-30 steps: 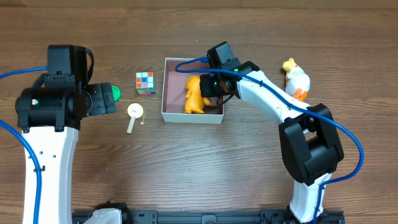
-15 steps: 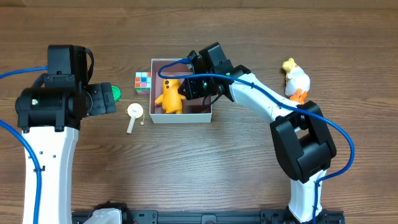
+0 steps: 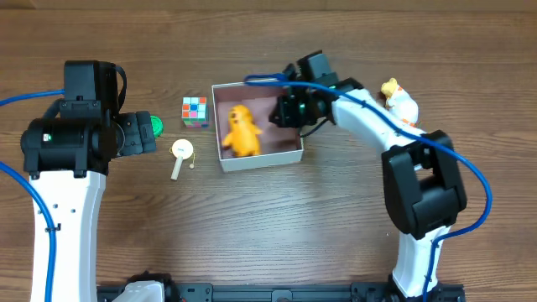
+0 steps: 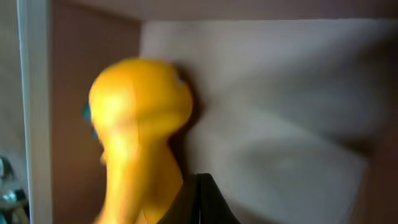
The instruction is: Pack container
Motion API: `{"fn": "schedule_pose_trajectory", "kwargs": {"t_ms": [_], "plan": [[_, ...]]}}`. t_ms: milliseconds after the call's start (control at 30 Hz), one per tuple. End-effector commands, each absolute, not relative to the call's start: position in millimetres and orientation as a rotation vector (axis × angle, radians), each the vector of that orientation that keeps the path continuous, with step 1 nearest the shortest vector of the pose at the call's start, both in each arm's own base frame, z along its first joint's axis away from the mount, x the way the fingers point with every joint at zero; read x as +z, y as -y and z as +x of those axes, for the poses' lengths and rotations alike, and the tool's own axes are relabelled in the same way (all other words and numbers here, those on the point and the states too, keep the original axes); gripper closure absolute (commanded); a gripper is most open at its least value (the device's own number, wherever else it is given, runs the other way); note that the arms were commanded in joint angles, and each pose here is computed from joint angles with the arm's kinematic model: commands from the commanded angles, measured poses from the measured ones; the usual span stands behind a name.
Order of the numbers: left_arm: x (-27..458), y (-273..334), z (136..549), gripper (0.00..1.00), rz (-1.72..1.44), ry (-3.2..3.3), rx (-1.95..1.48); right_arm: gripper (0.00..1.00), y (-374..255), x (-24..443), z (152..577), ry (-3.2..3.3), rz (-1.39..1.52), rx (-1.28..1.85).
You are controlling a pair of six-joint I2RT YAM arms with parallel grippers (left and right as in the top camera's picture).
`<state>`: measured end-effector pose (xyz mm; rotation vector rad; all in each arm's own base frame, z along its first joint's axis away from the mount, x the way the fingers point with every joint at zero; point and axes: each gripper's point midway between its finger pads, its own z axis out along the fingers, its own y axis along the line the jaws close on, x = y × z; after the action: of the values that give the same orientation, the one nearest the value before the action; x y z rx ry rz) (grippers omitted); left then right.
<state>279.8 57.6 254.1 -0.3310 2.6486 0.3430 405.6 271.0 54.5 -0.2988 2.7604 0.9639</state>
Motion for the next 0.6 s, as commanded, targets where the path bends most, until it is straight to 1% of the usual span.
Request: {"fn": "schedule_pose_trajectory", "kwargs": {"t_ms": [0,100,200,267,367,433,567], "plan": [[255,-61,280,0.00,-0.350,-2.643,0.360,0.96,-250,55,414,-2.774,-0.240,0.906],[255,-61,280,0.00,-0.350,-2.643,0.360,0.95,-249,73,412,-2.739,-0.285,0.907],[255,-61,280,0.00,-0.350,-2.643,0.360,0.95,-250,119,413,-2.636,-0.317,0.921],[255,-61,280,0.00,-0.350,-2.643,0.360,0.95,-249,161,411,-2.540,-0.339,0.927],[255,-61,280,0.00,-0.350,-2.643,0.360,0.95,-241,192,402,-2.497,-0.331,0.881],[255,-61,280,0.00,-0.350,-2.643,0.360,0.95,-235,185,393,-2.556,-0.310,0.800],[255,-61,280,0.00,-0.350,-2.643,0.360,0.95,-242,148,369,-2.703,-0.353,0.624]]}}
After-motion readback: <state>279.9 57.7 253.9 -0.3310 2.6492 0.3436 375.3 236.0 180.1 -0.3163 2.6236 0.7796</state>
